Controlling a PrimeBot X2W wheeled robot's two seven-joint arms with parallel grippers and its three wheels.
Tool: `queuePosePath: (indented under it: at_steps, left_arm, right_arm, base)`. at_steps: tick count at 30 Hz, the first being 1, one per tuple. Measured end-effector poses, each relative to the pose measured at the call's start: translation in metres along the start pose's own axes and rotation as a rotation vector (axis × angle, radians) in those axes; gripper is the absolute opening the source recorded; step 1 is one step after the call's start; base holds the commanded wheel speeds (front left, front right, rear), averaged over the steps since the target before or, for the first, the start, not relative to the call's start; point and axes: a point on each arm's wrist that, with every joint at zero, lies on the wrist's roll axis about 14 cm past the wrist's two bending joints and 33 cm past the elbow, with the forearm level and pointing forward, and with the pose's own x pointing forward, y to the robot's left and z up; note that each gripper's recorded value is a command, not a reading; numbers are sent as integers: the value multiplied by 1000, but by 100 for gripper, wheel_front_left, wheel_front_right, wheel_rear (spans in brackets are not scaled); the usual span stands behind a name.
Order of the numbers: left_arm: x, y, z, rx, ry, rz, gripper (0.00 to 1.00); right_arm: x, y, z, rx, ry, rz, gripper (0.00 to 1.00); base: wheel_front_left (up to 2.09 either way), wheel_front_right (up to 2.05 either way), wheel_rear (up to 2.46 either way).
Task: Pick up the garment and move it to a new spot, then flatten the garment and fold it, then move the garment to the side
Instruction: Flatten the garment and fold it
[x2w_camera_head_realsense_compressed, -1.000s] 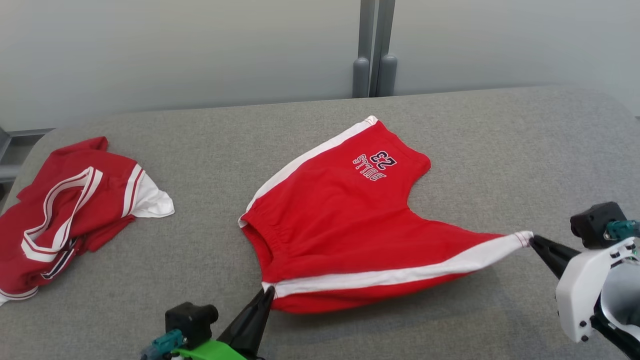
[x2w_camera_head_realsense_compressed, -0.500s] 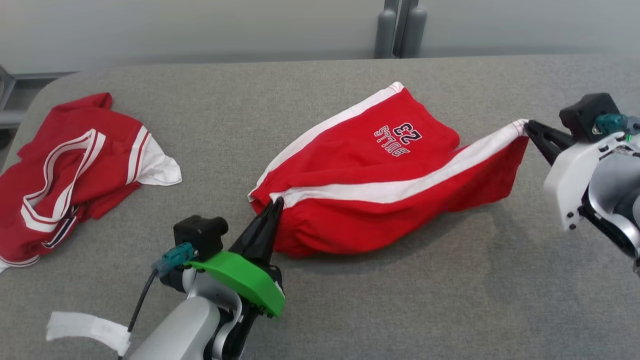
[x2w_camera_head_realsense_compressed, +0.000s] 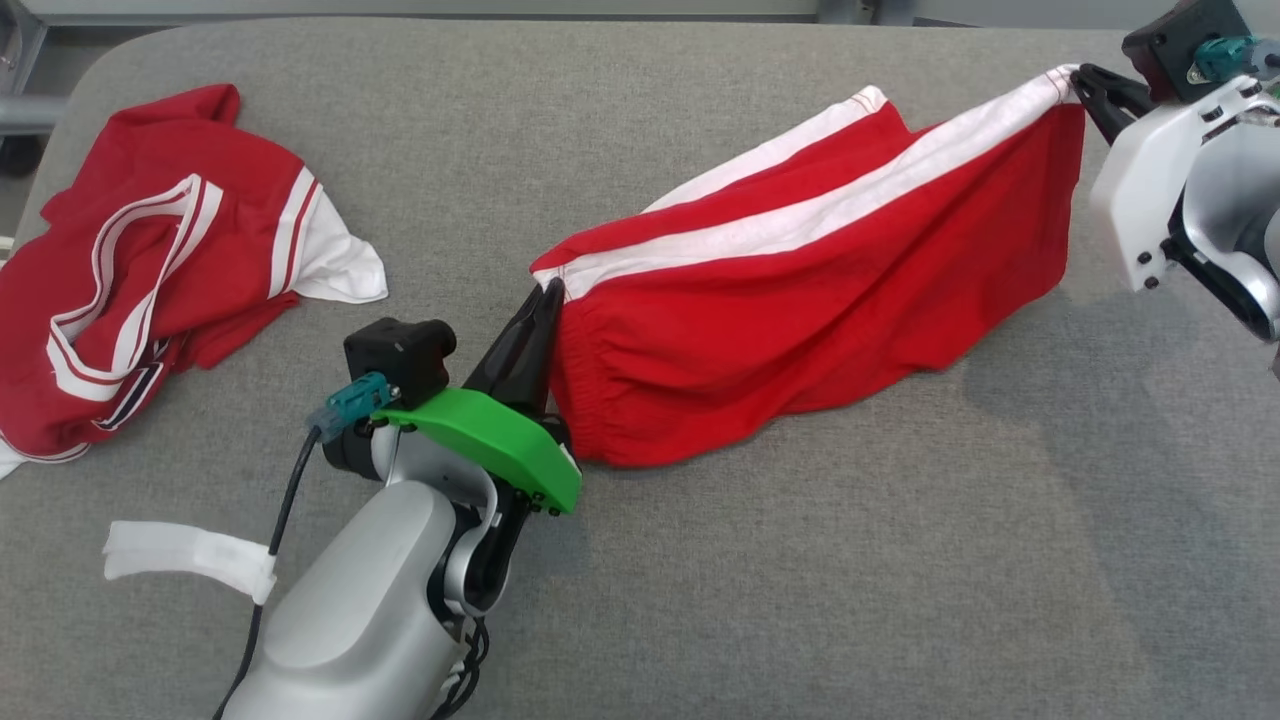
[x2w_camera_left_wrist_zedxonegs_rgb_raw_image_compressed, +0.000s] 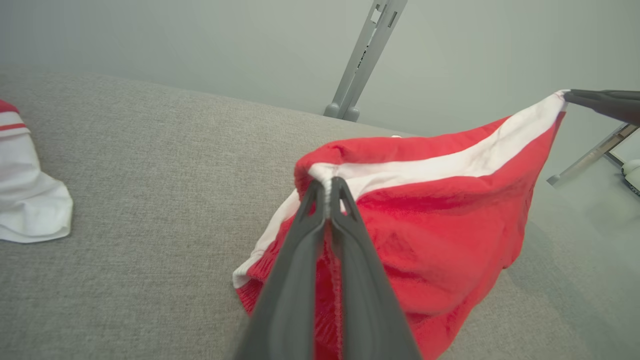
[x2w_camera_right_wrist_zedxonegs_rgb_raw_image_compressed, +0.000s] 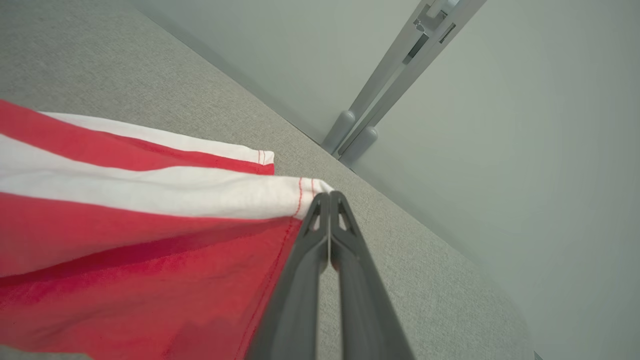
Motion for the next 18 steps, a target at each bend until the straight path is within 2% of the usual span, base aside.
queuePosePath:
  at_steps: [10,18]
  left_arm:
    - [22,28,-3,15,30,58,0]
    - [32,49,-17,7,72,106,0]
  right_arm:
    - [55,5,7,-39,5,32,0]
    - [89,17,-10,-7,38,63,0]
  base:
    - [0,0,0]
    - [0,0,0]
